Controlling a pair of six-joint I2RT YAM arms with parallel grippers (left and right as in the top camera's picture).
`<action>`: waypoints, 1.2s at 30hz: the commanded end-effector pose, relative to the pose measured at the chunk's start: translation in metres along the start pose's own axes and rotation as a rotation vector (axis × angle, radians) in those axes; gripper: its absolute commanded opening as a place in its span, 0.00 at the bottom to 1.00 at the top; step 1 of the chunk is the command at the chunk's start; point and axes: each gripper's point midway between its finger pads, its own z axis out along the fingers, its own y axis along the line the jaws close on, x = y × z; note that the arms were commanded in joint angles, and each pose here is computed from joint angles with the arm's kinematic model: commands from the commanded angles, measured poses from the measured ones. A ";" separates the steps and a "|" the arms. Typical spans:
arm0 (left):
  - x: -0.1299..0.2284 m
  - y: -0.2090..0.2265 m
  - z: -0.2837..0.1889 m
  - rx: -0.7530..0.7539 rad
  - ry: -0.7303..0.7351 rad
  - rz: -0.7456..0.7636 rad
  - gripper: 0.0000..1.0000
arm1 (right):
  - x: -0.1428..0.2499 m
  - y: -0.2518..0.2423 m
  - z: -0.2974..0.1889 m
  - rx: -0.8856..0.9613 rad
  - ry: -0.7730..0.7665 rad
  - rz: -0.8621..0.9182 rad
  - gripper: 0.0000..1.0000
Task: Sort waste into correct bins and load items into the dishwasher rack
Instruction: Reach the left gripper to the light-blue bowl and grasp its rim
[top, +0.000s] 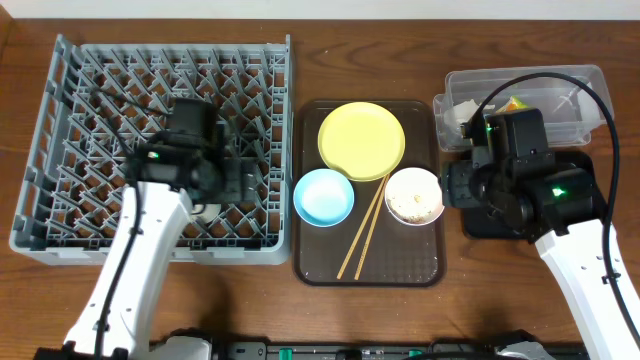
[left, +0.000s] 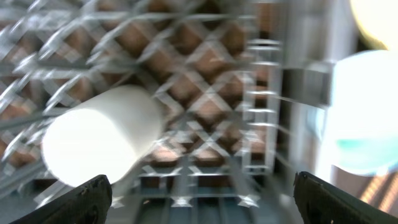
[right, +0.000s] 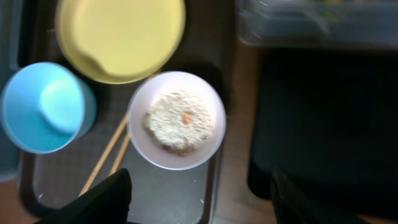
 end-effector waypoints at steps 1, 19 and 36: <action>-0.006 -0.033 -0.007 0.028 -0.044 0.142 0.95 | -0.006 -0.032 -0.008 0.148 -0.040 0.141 0.72; 0.019 -0.196 0.059 0.178 -0.048 0.558 0.93 | -0.006 -0.040 -0.008 0.165 -0.041 0.169 0.76; 0.053 -0.206 0.124 0.155 0.120 0.603 0.15 | -0.003 -0.040 -0.008 0.168 -0.027 0.168 0.76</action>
